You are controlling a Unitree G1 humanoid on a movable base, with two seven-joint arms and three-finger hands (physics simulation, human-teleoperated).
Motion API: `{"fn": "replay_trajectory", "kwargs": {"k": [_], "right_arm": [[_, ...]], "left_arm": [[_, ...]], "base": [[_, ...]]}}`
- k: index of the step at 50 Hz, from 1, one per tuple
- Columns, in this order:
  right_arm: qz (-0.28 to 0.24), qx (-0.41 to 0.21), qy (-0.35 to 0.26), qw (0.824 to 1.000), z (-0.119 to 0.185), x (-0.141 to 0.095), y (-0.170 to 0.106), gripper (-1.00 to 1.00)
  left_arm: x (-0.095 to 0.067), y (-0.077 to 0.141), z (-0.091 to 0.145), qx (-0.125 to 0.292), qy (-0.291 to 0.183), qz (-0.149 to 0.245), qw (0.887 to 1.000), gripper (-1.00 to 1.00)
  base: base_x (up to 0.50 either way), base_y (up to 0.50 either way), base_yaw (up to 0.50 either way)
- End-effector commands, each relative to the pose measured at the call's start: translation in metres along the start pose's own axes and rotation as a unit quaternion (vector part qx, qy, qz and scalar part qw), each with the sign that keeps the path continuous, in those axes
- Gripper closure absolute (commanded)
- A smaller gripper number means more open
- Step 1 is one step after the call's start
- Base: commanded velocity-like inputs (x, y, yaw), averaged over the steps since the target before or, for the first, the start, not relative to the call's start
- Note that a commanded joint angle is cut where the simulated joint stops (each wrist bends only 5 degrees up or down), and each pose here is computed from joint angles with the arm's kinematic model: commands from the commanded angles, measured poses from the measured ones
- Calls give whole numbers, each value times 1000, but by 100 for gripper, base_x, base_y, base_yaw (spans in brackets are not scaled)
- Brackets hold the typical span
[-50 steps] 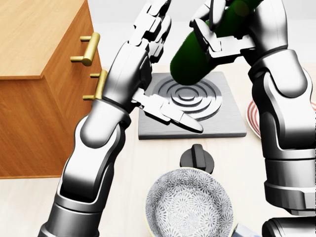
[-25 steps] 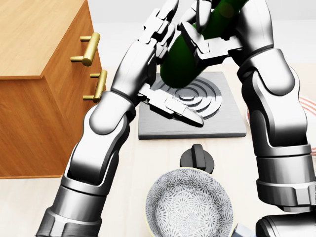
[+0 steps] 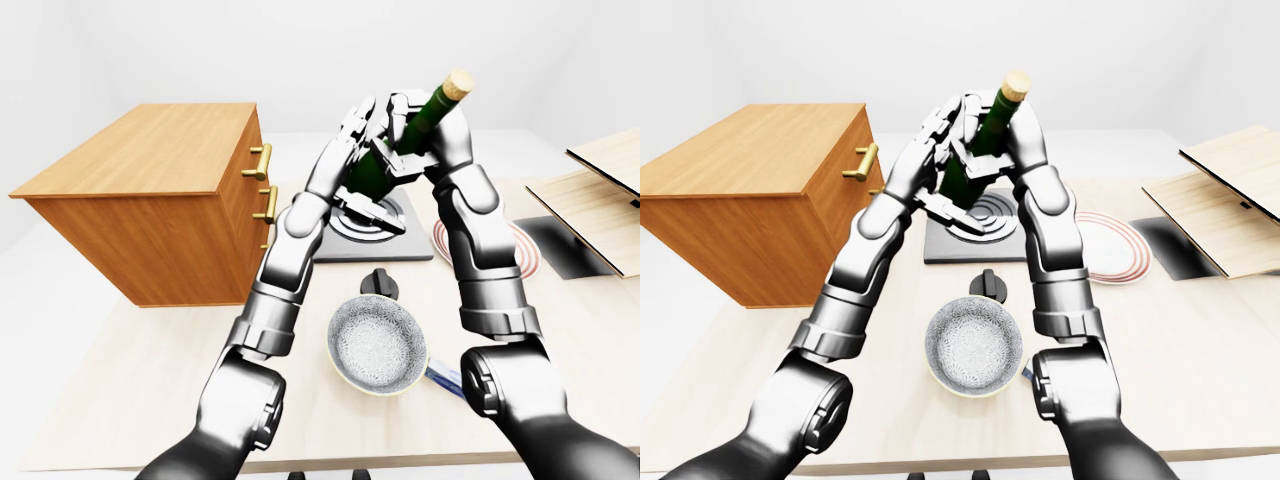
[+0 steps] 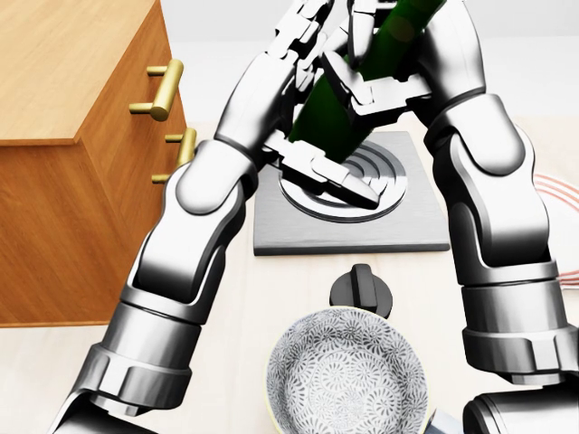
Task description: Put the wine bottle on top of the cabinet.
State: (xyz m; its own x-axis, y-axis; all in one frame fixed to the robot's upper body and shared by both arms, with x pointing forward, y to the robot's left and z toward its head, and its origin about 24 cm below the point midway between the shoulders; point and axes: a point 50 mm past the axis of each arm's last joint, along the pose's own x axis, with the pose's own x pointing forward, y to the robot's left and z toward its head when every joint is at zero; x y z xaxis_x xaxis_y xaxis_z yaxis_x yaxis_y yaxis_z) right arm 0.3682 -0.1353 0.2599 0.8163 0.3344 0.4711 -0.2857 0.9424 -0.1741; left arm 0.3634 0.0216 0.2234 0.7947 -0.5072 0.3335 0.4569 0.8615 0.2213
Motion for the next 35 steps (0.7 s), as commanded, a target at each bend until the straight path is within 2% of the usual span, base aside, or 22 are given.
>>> {"fn": "replay_trajectory", "kwargs": {"k": [1,15,23,24,25,29,35], "right_arm": [[-26,36,-25,999,8,1,1,100],[-15,27,-61,998,29,7,1,100],[-17,30,-54,998,25,4,1,100],[-19,31,-50,998,22,4,0,100],[-19,32,-48,998,21,4,0,100],[-20,34,-47,998,20,4,1,100],[-18,33,-50,998,23,5,1,100]], "left_arm": [[0,-7,-11,-9,20,-9,1000,-100],[-5,-17,-31,-20,56,-18,998,-100],[-3,-24,-42,-30,83,-26,996,-100],[-2,-26,-41,-39,82,-33,995,-68],[0,-26,-40,-44,81,-26,995,100],[2,-33,-35,-33,73,-38,996,100],[1,-31,-32,-32,65,-38,997,100]], "base": [[0,0,0],[0,0,0],[0,0,0],[0,0,0],[0,0,0],[0,0,0],[0,0,0]]}}
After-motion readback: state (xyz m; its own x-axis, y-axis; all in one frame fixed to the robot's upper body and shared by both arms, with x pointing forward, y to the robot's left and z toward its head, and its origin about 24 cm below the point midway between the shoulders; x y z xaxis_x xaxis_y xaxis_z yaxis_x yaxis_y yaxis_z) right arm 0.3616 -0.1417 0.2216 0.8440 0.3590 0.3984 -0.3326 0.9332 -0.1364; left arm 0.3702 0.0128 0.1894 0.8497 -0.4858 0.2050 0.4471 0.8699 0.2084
